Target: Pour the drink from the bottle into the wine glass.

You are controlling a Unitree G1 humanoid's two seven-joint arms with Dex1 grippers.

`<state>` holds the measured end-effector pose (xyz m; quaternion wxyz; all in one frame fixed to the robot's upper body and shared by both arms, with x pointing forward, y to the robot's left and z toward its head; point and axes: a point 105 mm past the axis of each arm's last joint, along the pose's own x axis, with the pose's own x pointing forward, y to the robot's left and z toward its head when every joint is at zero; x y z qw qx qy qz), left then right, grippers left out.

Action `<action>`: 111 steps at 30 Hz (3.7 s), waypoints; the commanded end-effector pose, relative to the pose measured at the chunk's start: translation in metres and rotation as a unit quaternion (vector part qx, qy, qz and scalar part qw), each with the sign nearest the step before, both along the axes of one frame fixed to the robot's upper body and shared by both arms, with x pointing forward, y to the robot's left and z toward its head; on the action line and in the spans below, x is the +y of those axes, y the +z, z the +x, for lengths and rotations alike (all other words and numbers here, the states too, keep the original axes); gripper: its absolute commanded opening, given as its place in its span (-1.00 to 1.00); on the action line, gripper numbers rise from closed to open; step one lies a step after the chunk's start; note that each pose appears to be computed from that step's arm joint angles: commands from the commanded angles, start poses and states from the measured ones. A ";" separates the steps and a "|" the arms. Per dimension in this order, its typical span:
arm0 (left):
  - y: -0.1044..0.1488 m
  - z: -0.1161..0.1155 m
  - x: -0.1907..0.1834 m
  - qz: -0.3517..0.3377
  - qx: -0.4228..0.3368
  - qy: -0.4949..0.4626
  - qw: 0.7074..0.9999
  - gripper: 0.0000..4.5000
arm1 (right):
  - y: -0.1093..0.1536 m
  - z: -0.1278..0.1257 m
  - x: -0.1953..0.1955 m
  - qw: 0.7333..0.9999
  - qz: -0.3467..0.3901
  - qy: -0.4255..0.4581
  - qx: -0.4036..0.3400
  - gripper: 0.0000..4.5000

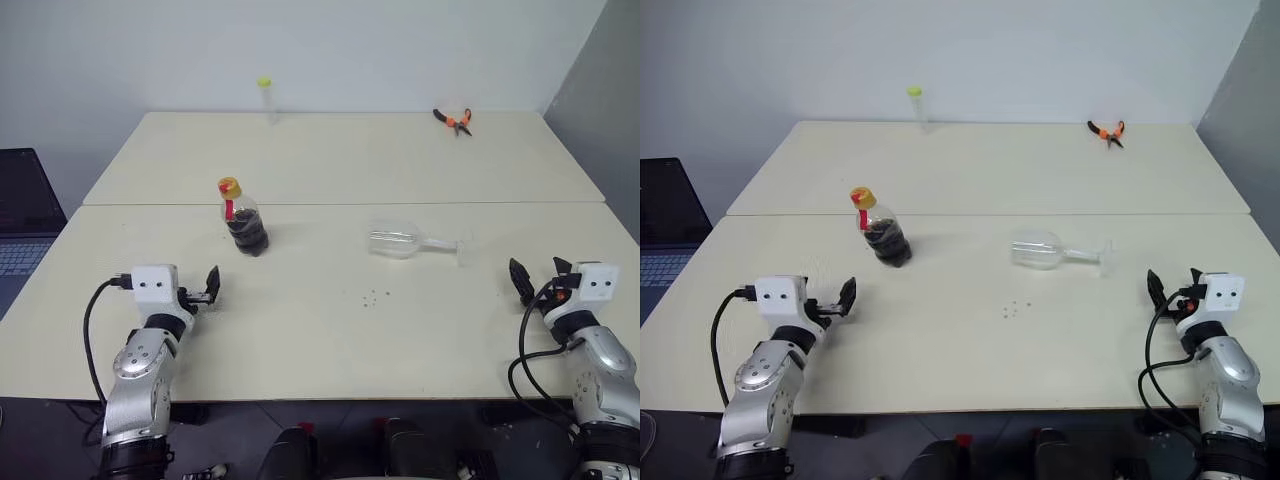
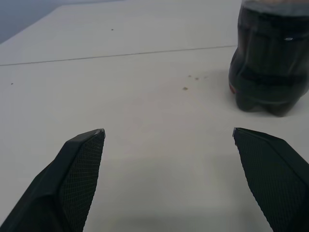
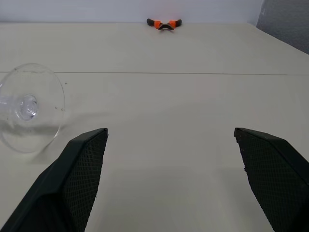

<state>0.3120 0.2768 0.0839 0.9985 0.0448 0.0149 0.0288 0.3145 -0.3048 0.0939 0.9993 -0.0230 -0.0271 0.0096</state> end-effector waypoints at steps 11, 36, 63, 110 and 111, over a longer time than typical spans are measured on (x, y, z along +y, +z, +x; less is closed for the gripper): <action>0.022 -0.001 0.004 0.004 -0.028 -0.018 0.999 1.00 | 0.025 -0.006 0.011 0.999 -0.010 0.026 -0.043 1.00; 0.041 0.024 -0.024 0.025 -0.044 -0.103 0.993 1.00 | 0.084 -0.074 0.178 0.895 -0.054 0.441 -0.030 1.00; 0.041 0.092 -0.061 0.038 -0.036 -0.218 0.974 1.00 | 0.101 -0.063 0.214 0.860 -0.047 0.505 -0.060 1.00; 0.032 0.002 -0.229 0.092 0.028 -0.603 0.792 -0.19 | 0.115 -0.047 0.238 0.892 -0.060 0.448 0.019 1.00; 0.033 0.002 -0.229 0.092 0.028 -0.604 0.791 -0.19 | 0.115 -0.045 0.238 0.893 -0.066 0.445 0.022 1.00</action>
